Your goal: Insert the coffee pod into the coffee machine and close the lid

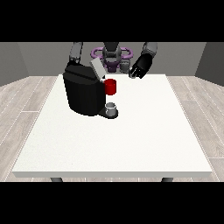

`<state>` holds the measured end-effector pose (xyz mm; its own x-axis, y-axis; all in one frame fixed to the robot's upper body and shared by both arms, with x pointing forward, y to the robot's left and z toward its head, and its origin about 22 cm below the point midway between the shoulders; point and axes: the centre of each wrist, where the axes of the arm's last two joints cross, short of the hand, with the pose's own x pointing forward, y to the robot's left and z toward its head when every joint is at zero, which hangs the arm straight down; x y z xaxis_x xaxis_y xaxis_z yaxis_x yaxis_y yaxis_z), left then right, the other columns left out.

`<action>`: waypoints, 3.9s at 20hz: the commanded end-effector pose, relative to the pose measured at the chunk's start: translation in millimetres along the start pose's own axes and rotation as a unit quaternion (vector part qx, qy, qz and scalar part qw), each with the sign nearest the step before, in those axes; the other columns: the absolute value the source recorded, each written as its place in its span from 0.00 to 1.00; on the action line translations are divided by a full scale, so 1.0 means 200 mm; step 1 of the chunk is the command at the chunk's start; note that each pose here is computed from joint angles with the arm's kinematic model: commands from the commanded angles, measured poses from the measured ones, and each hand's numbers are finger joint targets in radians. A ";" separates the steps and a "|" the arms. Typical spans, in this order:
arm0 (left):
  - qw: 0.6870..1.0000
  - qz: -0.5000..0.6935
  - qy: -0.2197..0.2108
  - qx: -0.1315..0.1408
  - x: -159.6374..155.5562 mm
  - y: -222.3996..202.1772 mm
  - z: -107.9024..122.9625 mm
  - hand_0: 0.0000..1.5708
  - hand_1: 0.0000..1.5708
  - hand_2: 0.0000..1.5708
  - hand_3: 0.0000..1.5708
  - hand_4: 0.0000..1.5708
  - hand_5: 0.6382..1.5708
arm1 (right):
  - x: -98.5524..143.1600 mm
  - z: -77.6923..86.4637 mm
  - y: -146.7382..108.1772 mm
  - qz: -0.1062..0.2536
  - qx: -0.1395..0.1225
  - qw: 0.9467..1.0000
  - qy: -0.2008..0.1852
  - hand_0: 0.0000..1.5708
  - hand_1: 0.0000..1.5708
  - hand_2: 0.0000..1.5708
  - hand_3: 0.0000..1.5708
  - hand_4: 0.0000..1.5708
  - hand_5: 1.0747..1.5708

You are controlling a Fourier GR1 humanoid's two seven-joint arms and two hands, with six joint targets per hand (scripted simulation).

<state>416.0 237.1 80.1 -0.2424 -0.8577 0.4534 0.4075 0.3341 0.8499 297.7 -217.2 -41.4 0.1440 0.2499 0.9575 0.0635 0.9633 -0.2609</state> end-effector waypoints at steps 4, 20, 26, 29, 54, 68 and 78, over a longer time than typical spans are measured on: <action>0.999 -0.015 -0.029 0.038 0.14 0.40 0.01 0.85 0.85 0.87 0.86 0.36 1.00 | 0.15 -0.06 0.04 -0.027 0.021 0.998 -0.052 0.00 0.00 0.00 0.00 0.00 1.00; 0.993 0.015 0.005 0.119 0.31 0.77 0.04 0.79 0.79 0.83 0.80 0.31 1.00 | 0.43 -0.09 0.05 -0.013 0.017 0.993 -0.119 0.00 0.00 0.00 0.00 0.17 1.00; 0.988 -0.007 -0.023 0.149 0.28 0.90 0.12 0.80 0.80 0.83 0.79 0.31 1.00 | 0.50 -0.16 -0.09 -0.021 -0.006 0.990 -0.140 0.00 0.00 0.00 0.00 0.00 1.00; 0.989 -0.009 -0.029 0.144 0.42 0.91 0.07 0.77 0.77 0.81 0.79 0.30 1.00 | 0.50 -0.18 -0.05 -0.019 -0.011 0.989 -0.147 0.00 0.00 0.00 0.00 0.07 1.00; 0.989 -0.013 -0.027 0.144 0.37 0.96 0.08 0.77 0.77 0.79 0.76 0.23 1.00 | 0.49 -0.19 -0.08 -0.029 -0.022 0.989 -0.142 0.00 0.00 0.00 0.00 0.00 1.00; 0.981 -0.094 -0.011 0.169 0.35 0.95 0.09 0.77 0.77 0.78 0.70 0.00 1.00 | 0.50 -0.18 -0.10 -0.016 -0.017 0.990 -0.141 0.00 0.00 0.00 0.00 0.00 1.00; 0.978 -0.073 -0.031 0.195 0.32 0.93 0.08 0.71 0.71 0.71 0.62 0.00 1.00 | 0.54 -0.15 0.01 -0.027 -0.027 0.988 -0.149 0.00 0.00 0.00 0.00 0.00 1.00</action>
<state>461.1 251.5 282.8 -0.3342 -0.8909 0.3074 0.0129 0.3218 0.9467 348.1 -202.5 61.8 -0.1631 0.2351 0.9582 0.1104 0.9694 -0.2191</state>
